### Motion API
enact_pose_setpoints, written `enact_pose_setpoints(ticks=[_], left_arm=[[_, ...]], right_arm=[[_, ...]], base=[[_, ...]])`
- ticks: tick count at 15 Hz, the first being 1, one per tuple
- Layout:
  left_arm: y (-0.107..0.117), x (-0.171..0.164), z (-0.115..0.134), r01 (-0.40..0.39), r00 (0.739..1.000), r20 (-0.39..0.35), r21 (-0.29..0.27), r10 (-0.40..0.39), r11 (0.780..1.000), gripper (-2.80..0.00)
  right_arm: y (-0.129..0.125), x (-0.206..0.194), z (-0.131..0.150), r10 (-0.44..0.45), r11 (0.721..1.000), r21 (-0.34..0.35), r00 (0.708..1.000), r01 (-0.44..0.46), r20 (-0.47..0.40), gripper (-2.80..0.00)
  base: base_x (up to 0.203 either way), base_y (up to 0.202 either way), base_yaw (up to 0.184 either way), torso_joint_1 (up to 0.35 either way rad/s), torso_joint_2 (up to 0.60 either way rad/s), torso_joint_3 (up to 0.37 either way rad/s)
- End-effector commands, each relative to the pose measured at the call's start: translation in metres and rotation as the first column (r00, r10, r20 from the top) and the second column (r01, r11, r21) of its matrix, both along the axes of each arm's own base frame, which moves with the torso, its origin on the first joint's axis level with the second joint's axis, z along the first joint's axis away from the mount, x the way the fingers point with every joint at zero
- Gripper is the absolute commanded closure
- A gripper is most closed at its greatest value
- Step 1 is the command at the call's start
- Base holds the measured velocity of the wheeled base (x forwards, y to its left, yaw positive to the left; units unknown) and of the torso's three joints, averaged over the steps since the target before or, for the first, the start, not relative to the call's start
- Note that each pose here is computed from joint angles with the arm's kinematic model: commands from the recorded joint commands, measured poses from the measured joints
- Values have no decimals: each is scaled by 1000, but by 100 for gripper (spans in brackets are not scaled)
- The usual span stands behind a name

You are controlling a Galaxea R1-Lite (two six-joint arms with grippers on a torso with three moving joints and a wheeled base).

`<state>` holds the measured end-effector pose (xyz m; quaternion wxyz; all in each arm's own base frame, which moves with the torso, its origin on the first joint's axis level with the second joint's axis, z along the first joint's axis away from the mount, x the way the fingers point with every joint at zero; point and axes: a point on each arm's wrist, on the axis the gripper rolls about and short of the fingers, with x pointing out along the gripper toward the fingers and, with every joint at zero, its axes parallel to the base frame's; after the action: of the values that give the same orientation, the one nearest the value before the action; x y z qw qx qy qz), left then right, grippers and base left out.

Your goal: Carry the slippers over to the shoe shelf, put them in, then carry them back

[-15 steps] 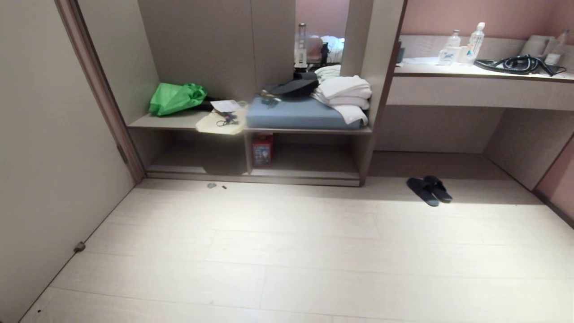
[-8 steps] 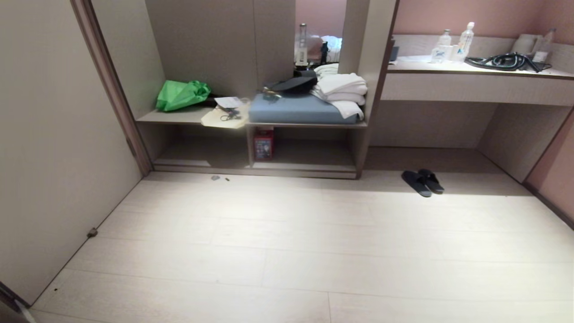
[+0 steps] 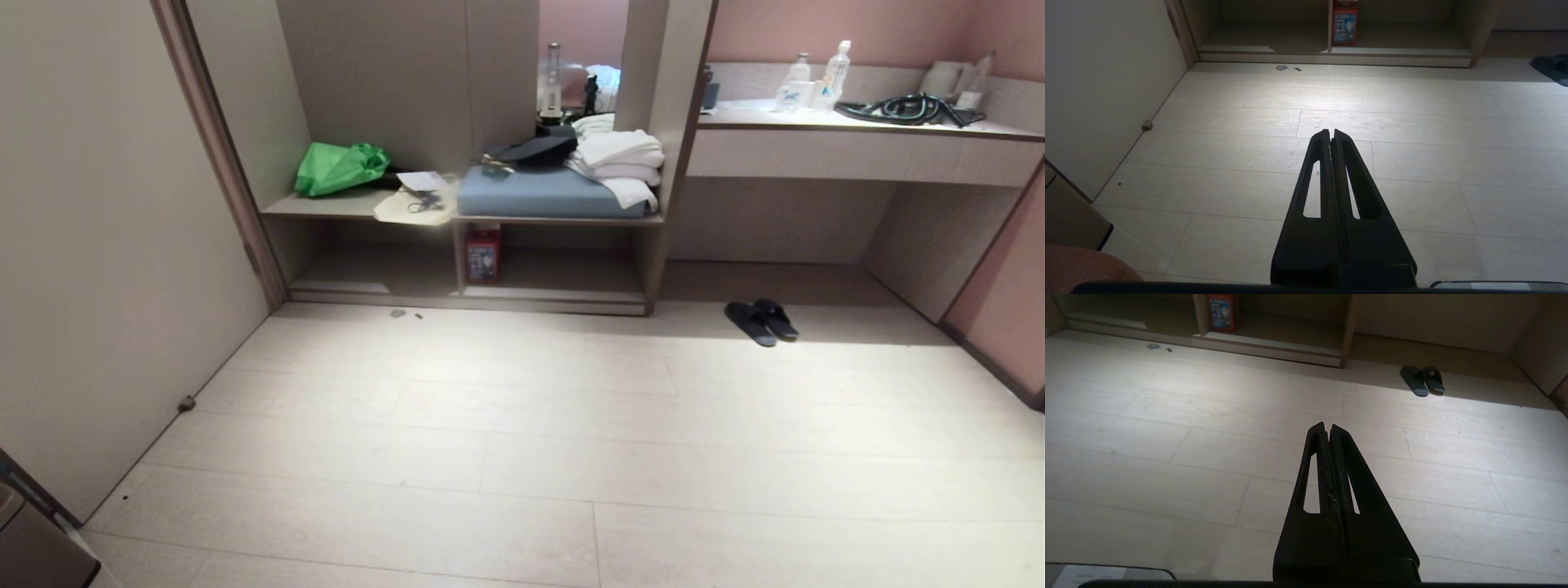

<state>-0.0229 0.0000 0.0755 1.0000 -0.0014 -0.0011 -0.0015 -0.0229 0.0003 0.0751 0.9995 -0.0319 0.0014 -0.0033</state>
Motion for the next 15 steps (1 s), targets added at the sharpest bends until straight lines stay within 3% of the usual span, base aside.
enact_pose_setpoints(ticks=[1,15], left_arm=[[0,0,0,0,1000,-1,0,0,1000,0],[0,0,0,0,1000,-1,0,0,1000,0]], right_arm=[[0,0,0,-1,1000,-1,1000,1,-1,0],[0,0,0,0,1000,10,1000,0,0,0]], base=[[0,0,0,0,0,0],[0,0,0,0,0,0]])
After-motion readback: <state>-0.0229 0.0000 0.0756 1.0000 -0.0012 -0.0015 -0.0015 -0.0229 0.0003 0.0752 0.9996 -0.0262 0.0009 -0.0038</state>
